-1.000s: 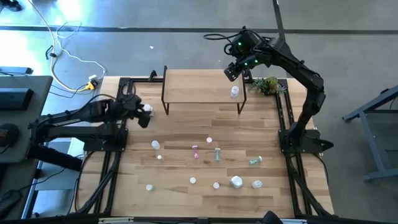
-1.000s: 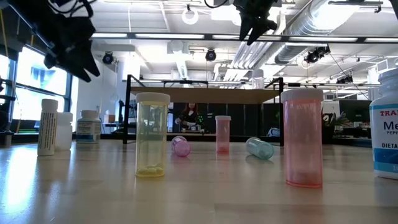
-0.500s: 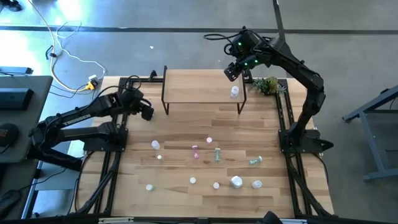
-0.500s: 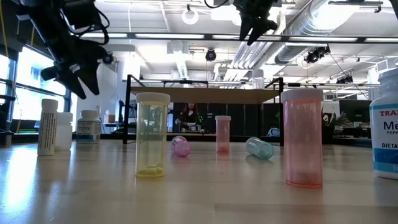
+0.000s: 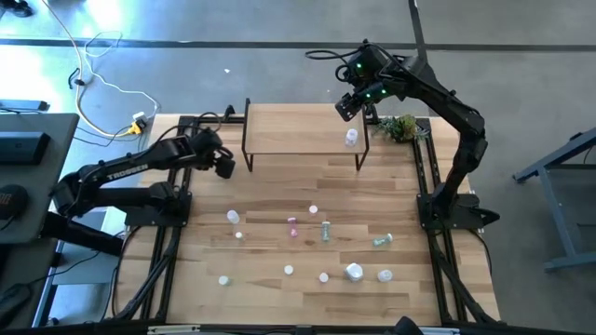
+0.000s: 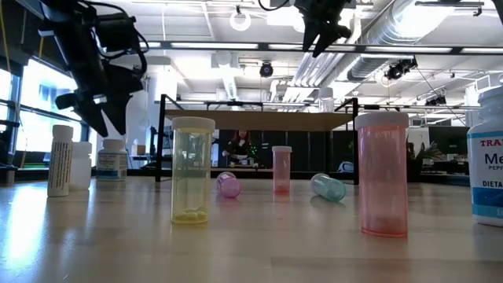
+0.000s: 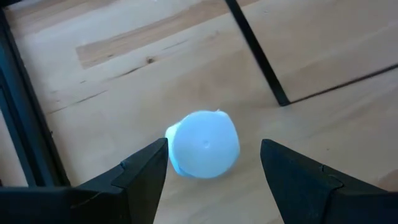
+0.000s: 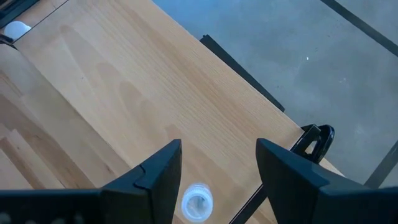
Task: Pick and place medicine bottles onto shelf by color
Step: Put the top white medicine bottle on the shelf
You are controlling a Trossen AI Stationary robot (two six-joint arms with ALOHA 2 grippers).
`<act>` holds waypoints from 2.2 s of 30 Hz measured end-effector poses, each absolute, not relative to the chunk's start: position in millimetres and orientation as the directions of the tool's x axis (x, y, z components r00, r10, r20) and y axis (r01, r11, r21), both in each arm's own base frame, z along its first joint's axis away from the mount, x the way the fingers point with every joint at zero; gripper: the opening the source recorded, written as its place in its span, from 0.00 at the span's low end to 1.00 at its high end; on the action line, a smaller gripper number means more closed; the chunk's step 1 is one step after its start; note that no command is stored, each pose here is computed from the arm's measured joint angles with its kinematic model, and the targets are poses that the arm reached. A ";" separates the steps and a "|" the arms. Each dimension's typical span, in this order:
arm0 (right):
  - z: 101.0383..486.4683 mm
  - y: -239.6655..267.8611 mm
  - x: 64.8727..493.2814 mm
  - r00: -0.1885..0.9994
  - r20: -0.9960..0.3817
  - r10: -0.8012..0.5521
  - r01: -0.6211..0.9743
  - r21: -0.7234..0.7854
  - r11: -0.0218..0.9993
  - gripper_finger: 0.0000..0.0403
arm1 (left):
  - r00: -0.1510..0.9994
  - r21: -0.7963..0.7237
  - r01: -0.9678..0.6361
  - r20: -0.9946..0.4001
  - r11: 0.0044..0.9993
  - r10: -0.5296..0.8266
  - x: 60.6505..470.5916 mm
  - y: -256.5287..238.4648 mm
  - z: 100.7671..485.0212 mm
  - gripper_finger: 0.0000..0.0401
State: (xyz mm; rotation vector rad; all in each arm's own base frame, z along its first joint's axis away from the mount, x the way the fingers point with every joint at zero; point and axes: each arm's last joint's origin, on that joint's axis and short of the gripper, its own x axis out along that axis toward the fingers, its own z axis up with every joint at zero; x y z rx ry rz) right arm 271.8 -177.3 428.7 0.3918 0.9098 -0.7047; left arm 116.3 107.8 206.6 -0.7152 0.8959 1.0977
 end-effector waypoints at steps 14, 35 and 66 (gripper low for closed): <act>428.7 -177.3 271.8 0.416 -0.823 -0.386 0.701 0.019 0.713 0.49 | 0.120 0.002 -0.957 -0.907 0.289 0.404 125.0 116.2 192.7 0.62; 428.7 -177.2 271.9 0.416 -0.823 -0.387 0.696 0.015 0.717 0.49 | 0.074 0.032 -0.968 -0.910 0.249 0.407 126.0 118.4 191.1 0.41; 428.9 -178.5 271.0 0.384 -0.817 -0.429 0.707 -0.038 0.706 0.49 | 0.201 -0.154 -0.978 -0.550 0.139 0.811 144.5 149.6 433.6 0.41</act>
